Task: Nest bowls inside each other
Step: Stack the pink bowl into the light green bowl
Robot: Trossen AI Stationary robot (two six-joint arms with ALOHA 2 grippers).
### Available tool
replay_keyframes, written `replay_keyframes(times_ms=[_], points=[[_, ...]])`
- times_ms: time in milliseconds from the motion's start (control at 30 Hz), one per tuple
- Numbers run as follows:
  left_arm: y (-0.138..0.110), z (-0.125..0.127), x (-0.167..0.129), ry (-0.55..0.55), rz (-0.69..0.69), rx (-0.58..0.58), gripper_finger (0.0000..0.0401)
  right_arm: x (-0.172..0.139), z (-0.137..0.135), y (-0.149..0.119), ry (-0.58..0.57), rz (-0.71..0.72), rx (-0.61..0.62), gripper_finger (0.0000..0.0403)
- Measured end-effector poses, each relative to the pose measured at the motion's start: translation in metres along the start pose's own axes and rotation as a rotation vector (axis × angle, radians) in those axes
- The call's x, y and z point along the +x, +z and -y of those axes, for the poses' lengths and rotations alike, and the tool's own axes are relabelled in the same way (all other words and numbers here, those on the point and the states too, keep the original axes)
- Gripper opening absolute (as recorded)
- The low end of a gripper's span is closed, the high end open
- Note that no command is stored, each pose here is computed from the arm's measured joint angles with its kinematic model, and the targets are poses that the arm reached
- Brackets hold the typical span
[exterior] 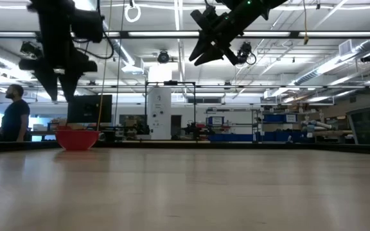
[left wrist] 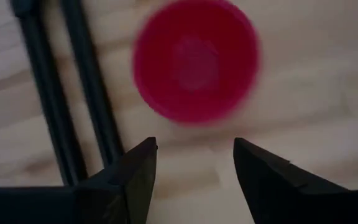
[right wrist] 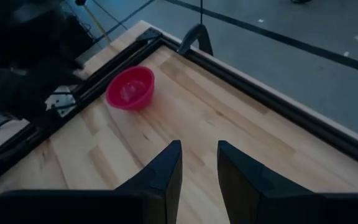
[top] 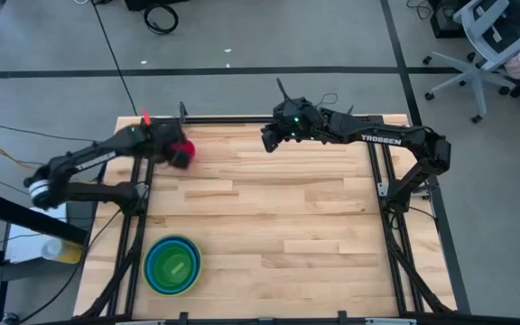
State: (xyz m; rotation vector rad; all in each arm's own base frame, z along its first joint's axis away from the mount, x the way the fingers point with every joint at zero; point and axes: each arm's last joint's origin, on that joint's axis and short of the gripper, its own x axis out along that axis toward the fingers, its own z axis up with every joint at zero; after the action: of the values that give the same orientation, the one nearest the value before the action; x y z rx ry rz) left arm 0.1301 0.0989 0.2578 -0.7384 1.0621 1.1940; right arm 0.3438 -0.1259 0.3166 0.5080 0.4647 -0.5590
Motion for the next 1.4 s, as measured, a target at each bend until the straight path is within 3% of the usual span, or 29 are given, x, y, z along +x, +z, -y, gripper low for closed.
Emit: replay_keyframes(times_ms=[267, 500, 700, 967, 1200, 1400], points=[[0.053, -0.024, 0.056, 0.046, -0.076, -0.104, 0.0213, -0.001, -0.004, -0.009, -0.014, -0.066, 0.002, 0.0107], [0.059, -0.018, 0.088, 0.087, -0.188, -0.108, 0.0211, -0.002, -0.009, -0.017, -0.017, -0.111, -0.008, 0.0107], [0.059, -0.014, 0.106, 0.124, -0.254, -0.146, 0.0185, -0.004, -0.015, -0.023, -0.02, -0.141, -0.018, 0.0107], [0.06, -0.012, 0.112, 0.123, -0.267, -0.131, 0.0129, -0.005, -0.019, -0.024, -0.017, -0.137, -0.026, 0.0107], [0.057, -0.008, 0.109, 0.077, -0.277, -0.038, 0.0019, -0.005, -0.018, -0.024, -0.029, -0.129, -0.027, 0.0107], [0.052, -0.002, 0.084, -0.03, -0.242, 0.042, 0.0014, -0.005, -0.019, -0.024, -0.029, -0.131, -0.029, 0.0103]])
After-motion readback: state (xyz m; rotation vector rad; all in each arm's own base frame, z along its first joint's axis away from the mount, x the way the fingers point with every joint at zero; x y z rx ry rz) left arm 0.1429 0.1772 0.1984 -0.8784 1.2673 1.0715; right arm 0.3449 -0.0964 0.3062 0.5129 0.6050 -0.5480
